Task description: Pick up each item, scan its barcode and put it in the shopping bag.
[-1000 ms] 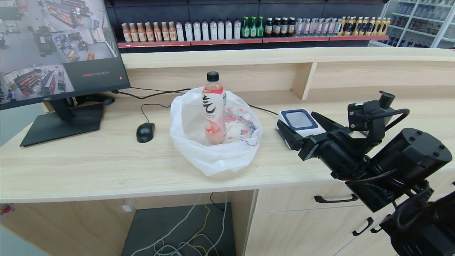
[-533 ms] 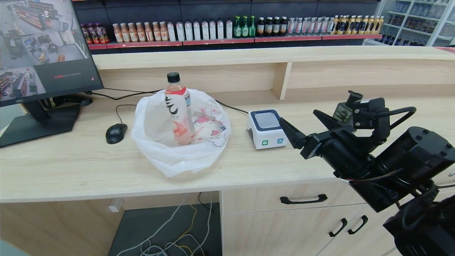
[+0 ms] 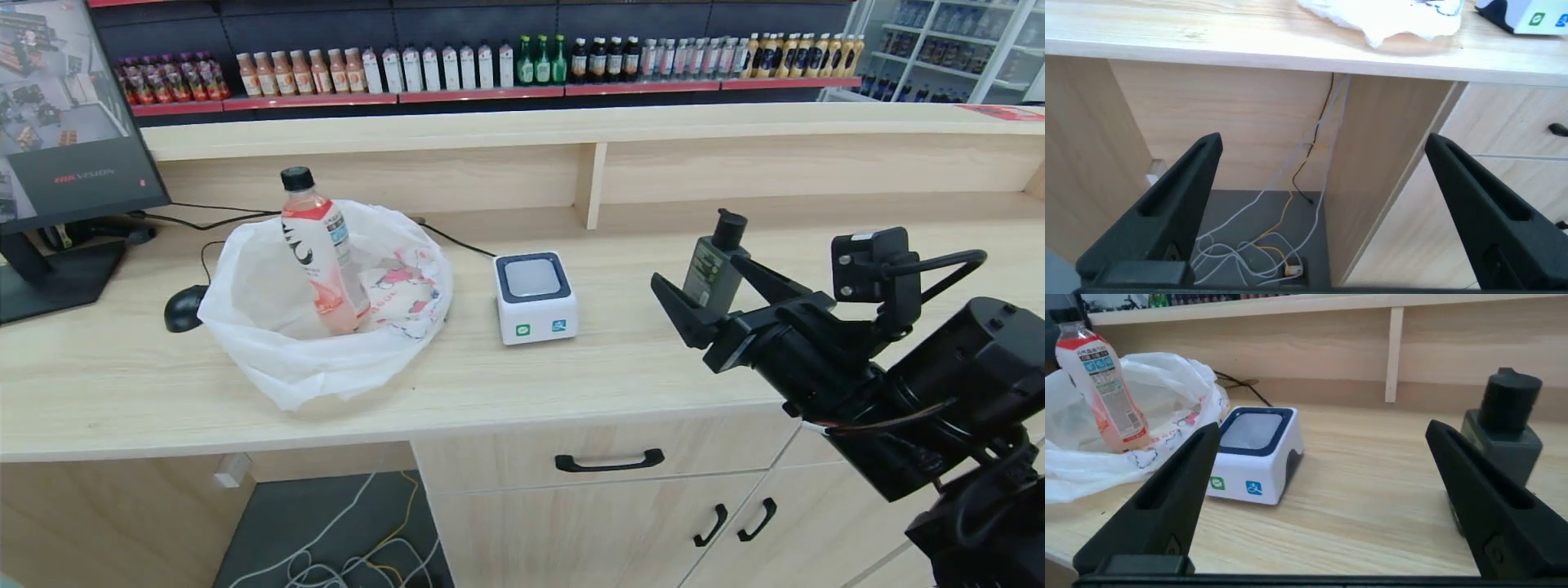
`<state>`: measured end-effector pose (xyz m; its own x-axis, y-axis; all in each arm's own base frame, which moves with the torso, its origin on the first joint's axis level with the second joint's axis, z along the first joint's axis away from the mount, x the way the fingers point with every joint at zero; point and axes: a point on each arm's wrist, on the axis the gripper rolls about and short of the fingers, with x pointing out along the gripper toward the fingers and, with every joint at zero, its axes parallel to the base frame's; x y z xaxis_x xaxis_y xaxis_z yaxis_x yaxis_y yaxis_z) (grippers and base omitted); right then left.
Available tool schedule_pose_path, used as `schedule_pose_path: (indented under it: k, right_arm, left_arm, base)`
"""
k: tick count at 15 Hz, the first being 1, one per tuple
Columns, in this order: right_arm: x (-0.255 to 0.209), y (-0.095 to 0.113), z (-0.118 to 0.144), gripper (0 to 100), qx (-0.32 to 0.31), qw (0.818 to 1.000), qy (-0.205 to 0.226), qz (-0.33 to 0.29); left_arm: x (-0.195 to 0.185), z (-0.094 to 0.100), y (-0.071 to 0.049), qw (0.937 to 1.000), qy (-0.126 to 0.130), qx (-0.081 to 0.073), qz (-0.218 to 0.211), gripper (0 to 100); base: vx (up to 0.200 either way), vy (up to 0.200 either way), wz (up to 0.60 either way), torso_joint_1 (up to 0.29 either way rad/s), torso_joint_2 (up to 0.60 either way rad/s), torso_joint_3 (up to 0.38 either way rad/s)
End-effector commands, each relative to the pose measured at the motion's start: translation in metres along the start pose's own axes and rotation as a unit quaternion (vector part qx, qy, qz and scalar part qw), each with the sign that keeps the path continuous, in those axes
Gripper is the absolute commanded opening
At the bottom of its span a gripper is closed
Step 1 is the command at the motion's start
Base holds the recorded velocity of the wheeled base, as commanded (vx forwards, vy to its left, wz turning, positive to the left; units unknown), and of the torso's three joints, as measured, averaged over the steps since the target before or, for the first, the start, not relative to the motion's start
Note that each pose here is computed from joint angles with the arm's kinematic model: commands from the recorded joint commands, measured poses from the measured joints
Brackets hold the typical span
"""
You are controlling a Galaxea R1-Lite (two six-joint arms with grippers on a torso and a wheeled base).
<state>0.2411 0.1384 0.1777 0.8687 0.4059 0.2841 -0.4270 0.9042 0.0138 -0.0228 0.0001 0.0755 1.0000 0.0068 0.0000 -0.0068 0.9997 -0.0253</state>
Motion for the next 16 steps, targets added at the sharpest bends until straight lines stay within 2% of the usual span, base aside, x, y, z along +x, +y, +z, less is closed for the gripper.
schedule_pose_path:
  k: [1, 4, 9, 13, 16]
  right_arm:
    - [-0.004, -0.001, 0.002, 100, -0.001, 1.000, 0.000, -0.002]
    - [-0.003, -0.002, -0.001, 100, -0.001, 1.000, 0.004, -0.002]
    - [0.009, -0.010, -0.013, 100, -0.010, 1.000, 0.014, -0.019]
    - [0.031, -0.046, -0.025, 100, -0.027, 0.997, 0.010, -0.075]
    - [0.047, -0.051, -0.031, 100, -0.029, 0.997, 0.001, -0.078]
  left_arm:
    - [0.000, 0.000, 0.000, 1.0000, 0.000, 0.000, 0.000, 100]
    - [0.000, 0.000, 0.000, 1.0000, 0.000, 0.002, 0.000, 100]
    - [0.000, 0.000, 0.000, 1.0000, 0.000, 0.003, 0.000, 100]
    - [0.000, 0.000, 0.000, 1.0000, 0.000, 0.004, 0.000, 100]
    - [0.000, 0.000, 0.000, 1.0000, 0.000, 0.004, 0.000, 100]
  base:
    - [0.000, -0.200, 0.00, 0.007, 0.00, 0.002]
    - [0.000, -0.200, 0.00, 0.002, 0.00, 0.002]
    - [0.000, 0.000, 0.00, 0.000, 0.00, 0.000]
    - [0.000, 0.000, 0.00, 0.000, 0.00, 0.000]
    - [0.000, 0.000, 0.00, 0.000, 0.00, 0.000]
